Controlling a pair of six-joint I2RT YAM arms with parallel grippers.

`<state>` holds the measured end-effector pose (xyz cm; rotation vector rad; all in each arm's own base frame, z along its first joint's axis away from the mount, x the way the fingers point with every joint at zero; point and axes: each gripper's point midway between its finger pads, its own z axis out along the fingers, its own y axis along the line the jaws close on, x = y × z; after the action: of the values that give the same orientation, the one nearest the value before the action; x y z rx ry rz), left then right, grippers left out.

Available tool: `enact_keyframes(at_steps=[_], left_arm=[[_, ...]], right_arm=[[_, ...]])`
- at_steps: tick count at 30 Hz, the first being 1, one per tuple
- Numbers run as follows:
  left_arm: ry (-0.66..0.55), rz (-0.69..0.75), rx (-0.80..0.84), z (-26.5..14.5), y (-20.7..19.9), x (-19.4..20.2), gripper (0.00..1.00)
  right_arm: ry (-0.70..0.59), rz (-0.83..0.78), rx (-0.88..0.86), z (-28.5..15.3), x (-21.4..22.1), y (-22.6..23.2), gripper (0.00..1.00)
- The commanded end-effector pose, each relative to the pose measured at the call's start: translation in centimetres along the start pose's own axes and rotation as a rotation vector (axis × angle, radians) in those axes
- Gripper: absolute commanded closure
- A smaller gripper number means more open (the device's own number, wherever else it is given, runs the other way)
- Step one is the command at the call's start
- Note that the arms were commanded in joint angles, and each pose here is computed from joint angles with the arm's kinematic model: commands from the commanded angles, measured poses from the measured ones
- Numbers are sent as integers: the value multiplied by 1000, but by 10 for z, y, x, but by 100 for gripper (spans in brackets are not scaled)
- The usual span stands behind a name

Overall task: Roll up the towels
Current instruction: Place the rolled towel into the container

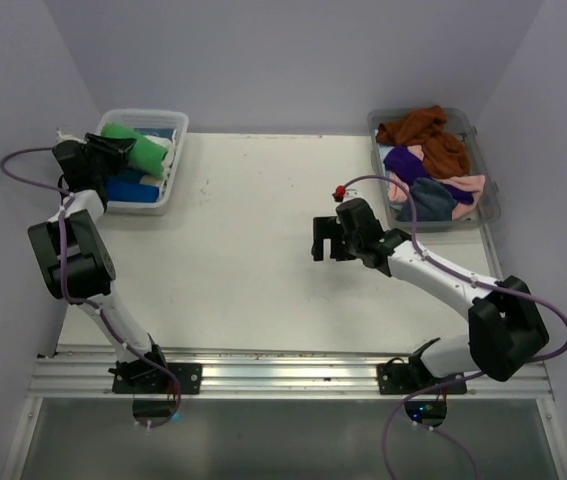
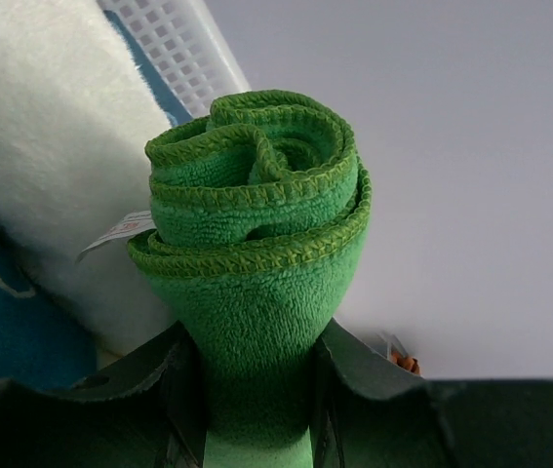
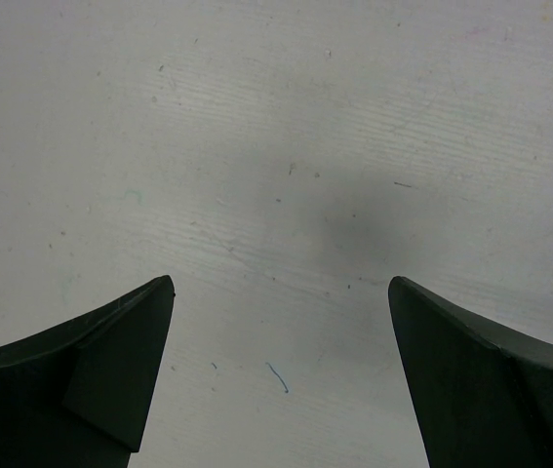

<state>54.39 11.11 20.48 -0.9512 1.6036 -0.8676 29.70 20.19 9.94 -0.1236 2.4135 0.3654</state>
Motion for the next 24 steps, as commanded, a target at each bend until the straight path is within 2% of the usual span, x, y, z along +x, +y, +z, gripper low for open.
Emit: enact_keyframes(at_steps=[1, 8, 20, 24], left_arm=[[-39, 34, 97, 7, -13, -11, 80], [-55, 22, -57, -5, 30, -8, 80], [-199, -28, -178, -36, 39, -26, 80], [-171, -36, -207, -28, 49, -24, 79]], right_arm=[[-45, -8, -45, 0, -22, 13, 5], [-39, -15, -45, 2, -21, 14, 5], [-34, -14, -62, 2, -21, 17, 6], [-38, -13, -61, 0, -21, 16, 6]])
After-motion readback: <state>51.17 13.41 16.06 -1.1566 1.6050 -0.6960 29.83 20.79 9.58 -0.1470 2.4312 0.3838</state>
